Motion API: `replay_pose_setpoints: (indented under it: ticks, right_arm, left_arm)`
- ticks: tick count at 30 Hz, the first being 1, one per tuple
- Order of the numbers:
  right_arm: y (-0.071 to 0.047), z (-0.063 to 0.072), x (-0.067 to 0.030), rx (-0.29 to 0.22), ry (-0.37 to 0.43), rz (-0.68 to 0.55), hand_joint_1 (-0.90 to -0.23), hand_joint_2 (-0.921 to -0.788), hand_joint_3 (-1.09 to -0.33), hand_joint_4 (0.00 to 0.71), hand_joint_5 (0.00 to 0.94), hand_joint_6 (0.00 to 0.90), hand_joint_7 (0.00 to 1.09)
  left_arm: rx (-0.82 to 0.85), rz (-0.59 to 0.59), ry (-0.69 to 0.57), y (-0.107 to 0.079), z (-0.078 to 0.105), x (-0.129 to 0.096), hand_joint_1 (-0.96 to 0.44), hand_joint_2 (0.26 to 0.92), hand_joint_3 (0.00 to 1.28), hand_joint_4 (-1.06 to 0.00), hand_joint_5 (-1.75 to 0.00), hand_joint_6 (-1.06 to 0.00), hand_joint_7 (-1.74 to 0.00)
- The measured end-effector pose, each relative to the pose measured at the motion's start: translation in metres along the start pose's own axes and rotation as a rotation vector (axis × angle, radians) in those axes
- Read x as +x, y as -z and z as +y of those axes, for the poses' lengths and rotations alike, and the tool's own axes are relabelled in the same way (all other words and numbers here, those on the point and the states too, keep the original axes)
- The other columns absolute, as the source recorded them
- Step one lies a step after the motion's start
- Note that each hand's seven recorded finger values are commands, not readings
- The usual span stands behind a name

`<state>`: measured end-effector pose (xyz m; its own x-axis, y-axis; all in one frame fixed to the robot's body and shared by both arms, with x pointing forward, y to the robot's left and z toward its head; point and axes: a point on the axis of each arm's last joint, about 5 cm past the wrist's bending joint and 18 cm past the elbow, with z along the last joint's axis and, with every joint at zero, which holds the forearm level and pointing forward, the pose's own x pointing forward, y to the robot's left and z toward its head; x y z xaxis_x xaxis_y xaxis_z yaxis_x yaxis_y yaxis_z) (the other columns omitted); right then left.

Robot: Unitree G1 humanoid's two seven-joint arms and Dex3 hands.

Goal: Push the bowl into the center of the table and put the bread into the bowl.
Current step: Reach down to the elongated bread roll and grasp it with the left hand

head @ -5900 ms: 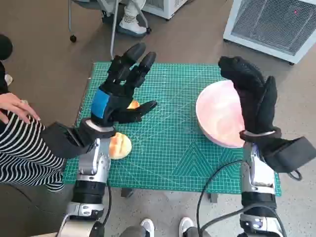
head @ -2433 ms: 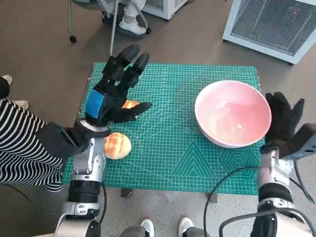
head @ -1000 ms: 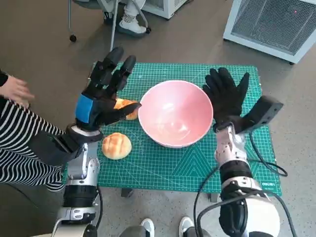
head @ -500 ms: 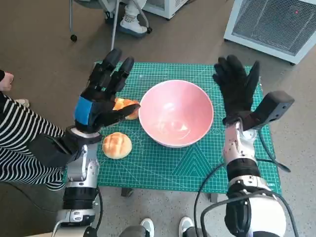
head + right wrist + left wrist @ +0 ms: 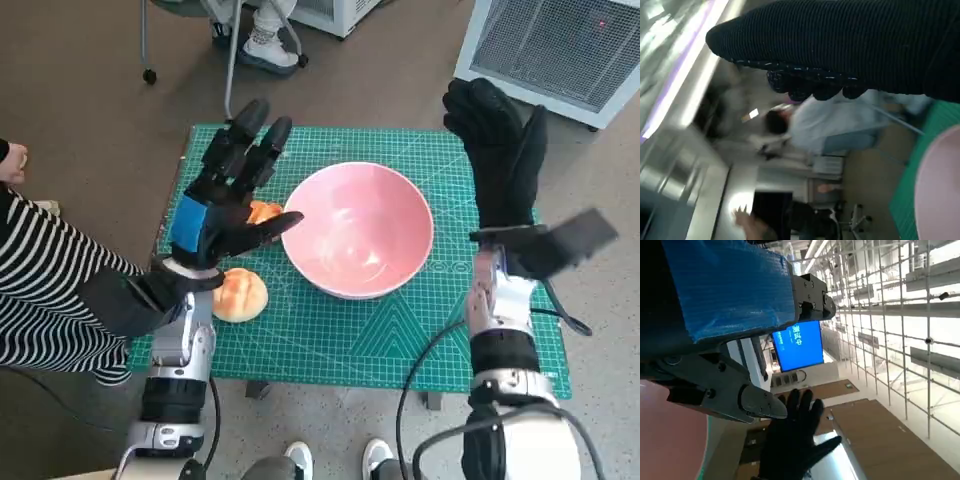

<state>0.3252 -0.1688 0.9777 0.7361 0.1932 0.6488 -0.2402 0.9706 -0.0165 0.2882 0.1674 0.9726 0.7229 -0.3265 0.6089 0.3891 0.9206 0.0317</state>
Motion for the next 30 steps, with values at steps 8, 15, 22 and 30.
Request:
replay_pose_setpoints:
  ticks: [8, 15, 22, 30]
  right_arm:
    - [-0.012, -0.002, -0.0105, -0.087, -0.105, -0.088, -0.761, -0.921, -0.727, 0.212, 0.003, 0.067, 0.54]
    - [-0.019, -0.002, -0.0134, -0.113, -0.14, -0.109, -0.772, -0.921, -0.728, 0.208, 0.0, 0.04, 0.57]
    - [-0.021, 0.002, -0.0164, -0.105, -0.149, -0.098, -0.78, -0.921, -0.733, 0.209, 0.001, 0.028, 0.58]
    - [-0.022, 0.004, -0.0159, -0.1, -0.142, -0.097, -0.785, -0.921, -0.736, 0.21, 0.002, 0.021, 0.59]
  left_arm:
    - [0.001, -0.028, 0.031, -0.008, -0.002, 0.013, -0.21, 0.921, 0.11, -0.23, 0.0, -0.02, -0.53]
    - [0.007, -0.066, 0.069, -0.016, -0.003, 0.022, -0.21, 0.919, 0.11, -0.23, 0.0, 0.0, -0.59]
    - [0.011, -0.084, 0.097, -0.02, -0.001, 0.026, -0.21, 0.913, 0.12, -0.22, 0.0, 0.0, -0.61]
    - [0.025, -0.094, 0.115, -0.025, 0.009, 0.024, -0.22, 0.906, 0.11, -0.22, 0.0, 0.0, -0.57]
